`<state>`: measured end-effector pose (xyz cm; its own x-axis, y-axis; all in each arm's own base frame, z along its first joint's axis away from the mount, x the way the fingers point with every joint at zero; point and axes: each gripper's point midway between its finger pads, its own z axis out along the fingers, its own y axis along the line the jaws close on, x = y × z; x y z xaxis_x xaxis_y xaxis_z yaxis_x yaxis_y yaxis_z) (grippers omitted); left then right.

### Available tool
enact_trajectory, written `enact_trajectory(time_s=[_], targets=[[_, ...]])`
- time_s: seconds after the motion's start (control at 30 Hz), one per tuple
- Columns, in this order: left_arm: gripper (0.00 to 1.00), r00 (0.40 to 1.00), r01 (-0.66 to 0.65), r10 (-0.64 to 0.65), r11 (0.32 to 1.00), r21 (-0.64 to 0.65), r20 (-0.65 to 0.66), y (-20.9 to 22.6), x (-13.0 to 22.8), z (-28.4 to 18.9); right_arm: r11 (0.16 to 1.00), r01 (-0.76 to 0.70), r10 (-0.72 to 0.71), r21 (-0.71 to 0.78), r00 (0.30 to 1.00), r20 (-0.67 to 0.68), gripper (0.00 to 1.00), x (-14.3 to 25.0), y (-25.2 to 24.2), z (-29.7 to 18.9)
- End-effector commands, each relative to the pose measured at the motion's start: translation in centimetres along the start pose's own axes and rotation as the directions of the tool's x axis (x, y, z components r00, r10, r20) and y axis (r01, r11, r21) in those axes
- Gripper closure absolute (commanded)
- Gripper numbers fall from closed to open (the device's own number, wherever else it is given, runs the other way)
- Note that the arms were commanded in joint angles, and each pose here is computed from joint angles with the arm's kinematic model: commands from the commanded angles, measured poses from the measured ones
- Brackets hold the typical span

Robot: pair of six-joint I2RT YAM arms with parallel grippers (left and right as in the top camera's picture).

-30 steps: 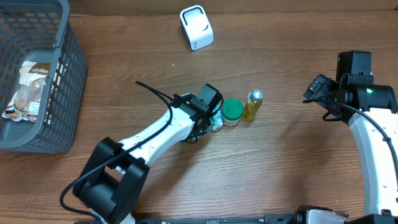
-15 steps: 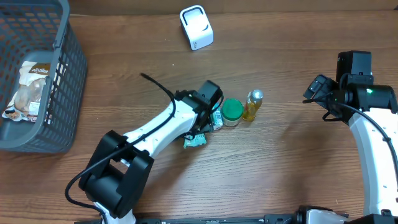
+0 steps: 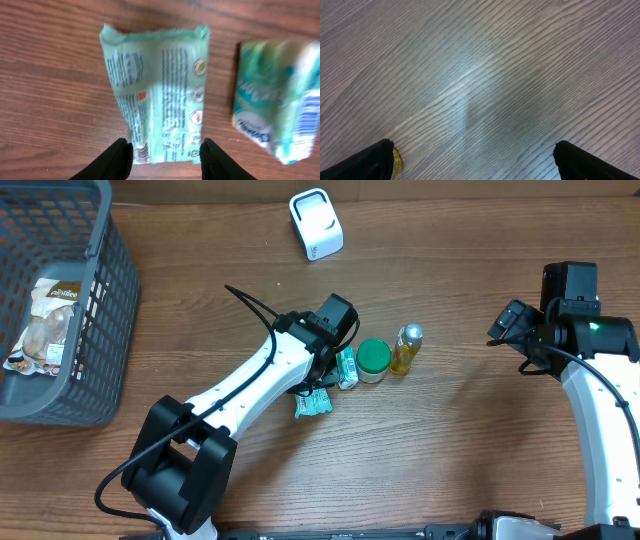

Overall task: Scan the item barcode
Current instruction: 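Lower the wipes packet flat left of the tissue pack and release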

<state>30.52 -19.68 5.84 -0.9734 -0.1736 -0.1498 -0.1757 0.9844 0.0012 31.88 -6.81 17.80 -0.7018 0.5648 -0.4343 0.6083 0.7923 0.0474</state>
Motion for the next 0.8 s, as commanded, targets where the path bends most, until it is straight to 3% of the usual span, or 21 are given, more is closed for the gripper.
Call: enact_trajectory(time_s=[0.0, 0.43, 0.57, 0.77], targets=[[0.59, 0.999, -0.017, 0.017, 1.0, -0.011, -0.034, 0.7, 1.1, 0.8, 1.0, -0.011, 0.011, 0.0, 1.0, 0.014, 0.0, -0.4, 0.0, -0.2], [0.57, 0.997, -0.018, 0.015, 0.999, -0.04, -0.077, 1.8, 3.0, 5.3, 1.0, -0.011, 0.011, 0.0, 1.0, 0.014, 0.0, -0.4, 0.0, -0.2], [0.58, 0.996, -0.02, 0.016, 0.999, -0.046, -0.086, 1.8, 3.0, 4.9, 1.0, -0.011, 0.011, 0.0, 1.0, 0.014, 0.0, -0.4, 0.0, -0.2], [0.5, 0.998, -0.026, 0.024, 0.999, -0.033, -0.066, 1.1, 0.0, 1.2, 1.0, -0.011, 0.011, 0.0, 1.0, 0.014, 0.0, -0.4, 0.0, -0.2]])
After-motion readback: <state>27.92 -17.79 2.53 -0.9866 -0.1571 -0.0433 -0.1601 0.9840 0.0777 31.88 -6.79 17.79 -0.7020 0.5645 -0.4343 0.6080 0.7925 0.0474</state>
